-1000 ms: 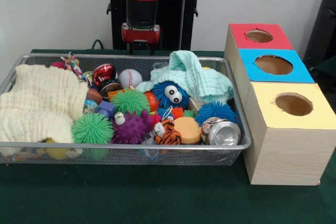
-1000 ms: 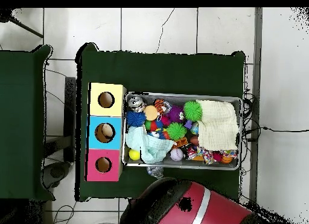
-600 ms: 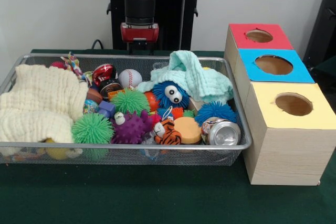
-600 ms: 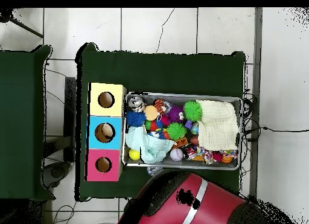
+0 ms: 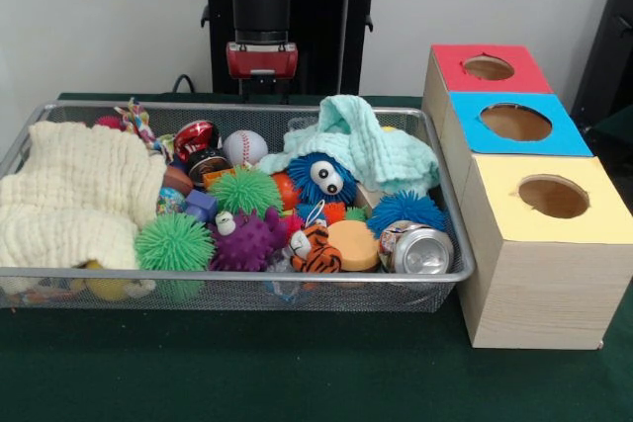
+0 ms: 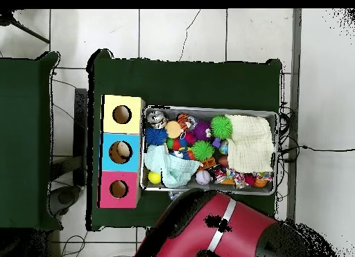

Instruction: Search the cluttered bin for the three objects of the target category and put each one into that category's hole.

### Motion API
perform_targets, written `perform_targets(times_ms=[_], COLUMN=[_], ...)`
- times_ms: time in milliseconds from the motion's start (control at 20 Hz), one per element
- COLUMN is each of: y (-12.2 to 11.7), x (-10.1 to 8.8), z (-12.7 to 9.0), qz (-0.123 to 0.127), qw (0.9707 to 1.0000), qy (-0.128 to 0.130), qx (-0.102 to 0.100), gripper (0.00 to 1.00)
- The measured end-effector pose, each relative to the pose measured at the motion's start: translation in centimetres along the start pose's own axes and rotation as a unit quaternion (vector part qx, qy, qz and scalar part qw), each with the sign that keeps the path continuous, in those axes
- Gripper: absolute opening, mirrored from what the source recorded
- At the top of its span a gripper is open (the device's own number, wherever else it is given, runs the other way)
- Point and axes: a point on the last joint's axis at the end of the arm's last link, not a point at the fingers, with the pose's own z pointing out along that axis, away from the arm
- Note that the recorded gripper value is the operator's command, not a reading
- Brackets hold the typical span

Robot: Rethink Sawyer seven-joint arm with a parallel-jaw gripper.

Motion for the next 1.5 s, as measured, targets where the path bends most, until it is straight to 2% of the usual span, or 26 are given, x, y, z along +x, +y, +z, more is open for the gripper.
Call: perform_targets(times_ms=[850, 1250, 1500], y=[-0.1, -0.2, -0.4], x=[1.3, 1.3, 1.4], z=[0.0, 0.1, 0.1], qz=[-0.002, -0.004, -0.004], qw=[0.9987, 0.9983, 0.9981], qy=[-0.051, -0.058, -0.059], qx=[-0.004, -0.004, -0.012], gripper=[1.0, 1.0, 1.0])
